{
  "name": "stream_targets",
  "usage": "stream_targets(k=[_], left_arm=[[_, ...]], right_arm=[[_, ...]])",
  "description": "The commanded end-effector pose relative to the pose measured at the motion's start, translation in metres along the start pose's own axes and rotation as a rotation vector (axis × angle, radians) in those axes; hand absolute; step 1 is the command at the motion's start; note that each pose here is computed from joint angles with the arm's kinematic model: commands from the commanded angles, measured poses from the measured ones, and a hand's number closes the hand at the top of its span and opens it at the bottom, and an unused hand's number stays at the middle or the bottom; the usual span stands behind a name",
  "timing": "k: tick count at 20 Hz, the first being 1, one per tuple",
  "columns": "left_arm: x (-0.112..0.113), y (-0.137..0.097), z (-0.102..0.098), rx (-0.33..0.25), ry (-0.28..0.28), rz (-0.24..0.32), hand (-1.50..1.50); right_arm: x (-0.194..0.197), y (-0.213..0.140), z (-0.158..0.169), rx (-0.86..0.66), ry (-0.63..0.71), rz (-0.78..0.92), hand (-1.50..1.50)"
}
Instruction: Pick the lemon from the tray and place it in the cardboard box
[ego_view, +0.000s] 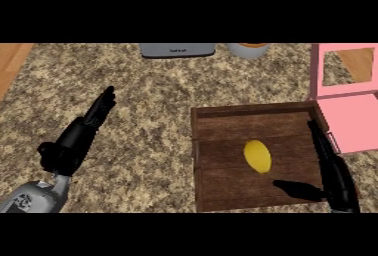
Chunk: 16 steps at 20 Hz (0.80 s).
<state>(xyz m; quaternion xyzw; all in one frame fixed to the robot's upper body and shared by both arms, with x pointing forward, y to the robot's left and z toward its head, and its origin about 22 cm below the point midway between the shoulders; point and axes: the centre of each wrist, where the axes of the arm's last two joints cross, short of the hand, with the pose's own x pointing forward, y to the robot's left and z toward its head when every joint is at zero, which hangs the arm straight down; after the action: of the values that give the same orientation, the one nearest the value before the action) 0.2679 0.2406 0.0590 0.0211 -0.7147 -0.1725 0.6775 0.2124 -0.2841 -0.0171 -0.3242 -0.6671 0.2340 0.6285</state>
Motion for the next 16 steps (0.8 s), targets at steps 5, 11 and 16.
stream_targets(k=[5,11,16], left_arm=[[-0.004,-0.014,-0.001,-0.042,0.019,0.011,0.00],[-0.022,-0.027,0.006,-0.055,0.018,0.017,0.00],[-0.011,-0.027,-0.013,-0.095,-0.019,0.012,0.00]], right_arm=[[0.022,-0.028,0.049,-0.051,-0.080,0.405,-1.50],[0.107,-0.053,0.063,0.095,0.011,0.423,-1.50],[0.156,-0.069,0.084,0.227,0.131,0.407,-1.50]])
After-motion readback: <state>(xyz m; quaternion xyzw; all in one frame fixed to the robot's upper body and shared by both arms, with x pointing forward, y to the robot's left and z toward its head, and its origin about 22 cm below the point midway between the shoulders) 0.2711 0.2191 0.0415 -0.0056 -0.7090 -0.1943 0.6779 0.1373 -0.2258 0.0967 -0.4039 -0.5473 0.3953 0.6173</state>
